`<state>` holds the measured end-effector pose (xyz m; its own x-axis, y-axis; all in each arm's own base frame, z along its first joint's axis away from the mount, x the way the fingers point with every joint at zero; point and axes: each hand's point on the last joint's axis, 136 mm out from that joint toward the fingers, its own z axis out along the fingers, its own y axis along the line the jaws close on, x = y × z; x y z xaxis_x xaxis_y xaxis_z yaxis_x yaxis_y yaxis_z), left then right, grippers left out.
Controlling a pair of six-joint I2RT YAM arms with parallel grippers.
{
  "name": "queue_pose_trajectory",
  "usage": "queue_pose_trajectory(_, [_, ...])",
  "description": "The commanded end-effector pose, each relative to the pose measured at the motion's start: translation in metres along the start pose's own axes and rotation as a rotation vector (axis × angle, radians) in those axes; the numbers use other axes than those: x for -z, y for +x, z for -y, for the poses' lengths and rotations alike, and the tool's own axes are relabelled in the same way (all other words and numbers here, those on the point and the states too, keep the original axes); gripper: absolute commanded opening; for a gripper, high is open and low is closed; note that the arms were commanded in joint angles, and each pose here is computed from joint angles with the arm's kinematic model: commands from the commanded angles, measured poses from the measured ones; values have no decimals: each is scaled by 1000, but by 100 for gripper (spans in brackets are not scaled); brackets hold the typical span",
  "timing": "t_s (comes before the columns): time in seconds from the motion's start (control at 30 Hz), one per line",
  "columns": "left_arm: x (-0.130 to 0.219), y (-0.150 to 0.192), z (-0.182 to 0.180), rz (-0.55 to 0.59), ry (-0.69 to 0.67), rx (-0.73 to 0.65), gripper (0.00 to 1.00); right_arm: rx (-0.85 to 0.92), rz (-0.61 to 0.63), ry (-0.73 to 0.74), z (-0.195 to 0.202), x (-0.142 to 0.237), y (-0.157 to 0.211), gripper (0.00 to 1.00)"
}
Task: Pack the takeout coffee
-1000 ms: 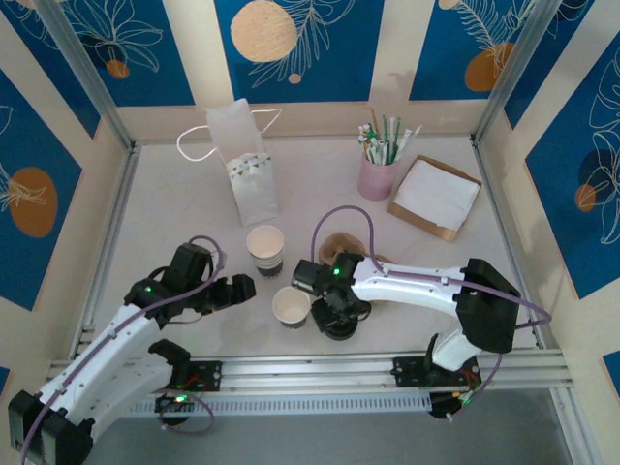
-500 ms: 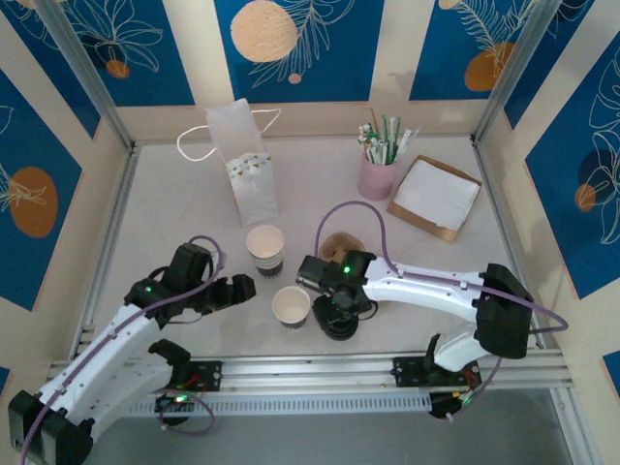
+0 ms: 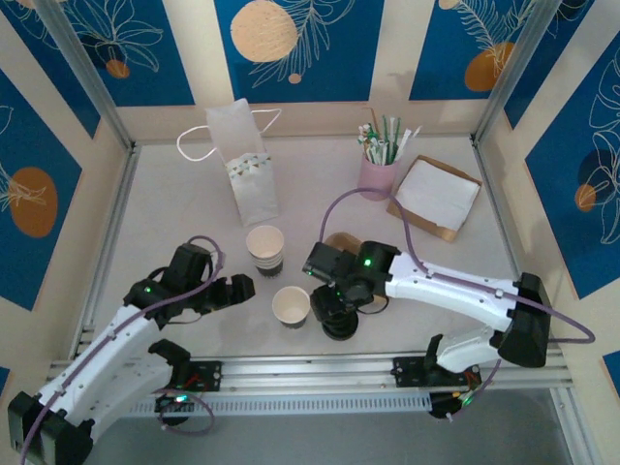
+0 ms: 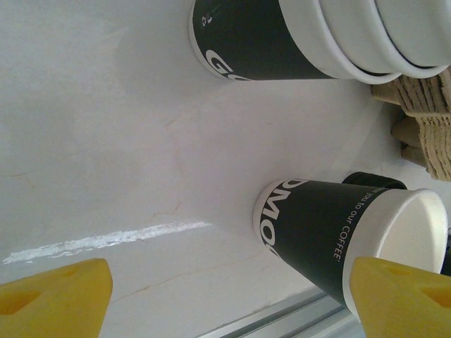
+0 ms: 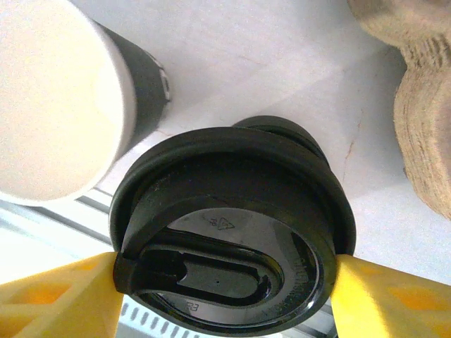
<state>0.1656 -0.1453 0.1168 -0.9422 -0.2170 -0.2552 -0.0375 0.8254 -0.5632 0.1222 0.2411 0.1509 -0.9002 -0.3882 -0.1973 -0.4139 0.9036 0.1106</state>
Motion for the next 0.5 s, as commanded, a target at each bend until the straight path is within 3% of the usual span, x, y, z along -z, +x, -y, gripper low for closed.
queue_pose_trajectory(0.0, [1,1,-6,8,-15,-15,86,-3,-10,-56,-9,21,2,73])
queue_pose_trajectory(0.27, [-17,13,-3,-32,73,31,61,14,-32,-101,-28,35,-10,73])
queue_pose_trajectory(0.47, [-36,22,-1,-50,126,69,57,26,-61,-97,-39,36,-18,73])
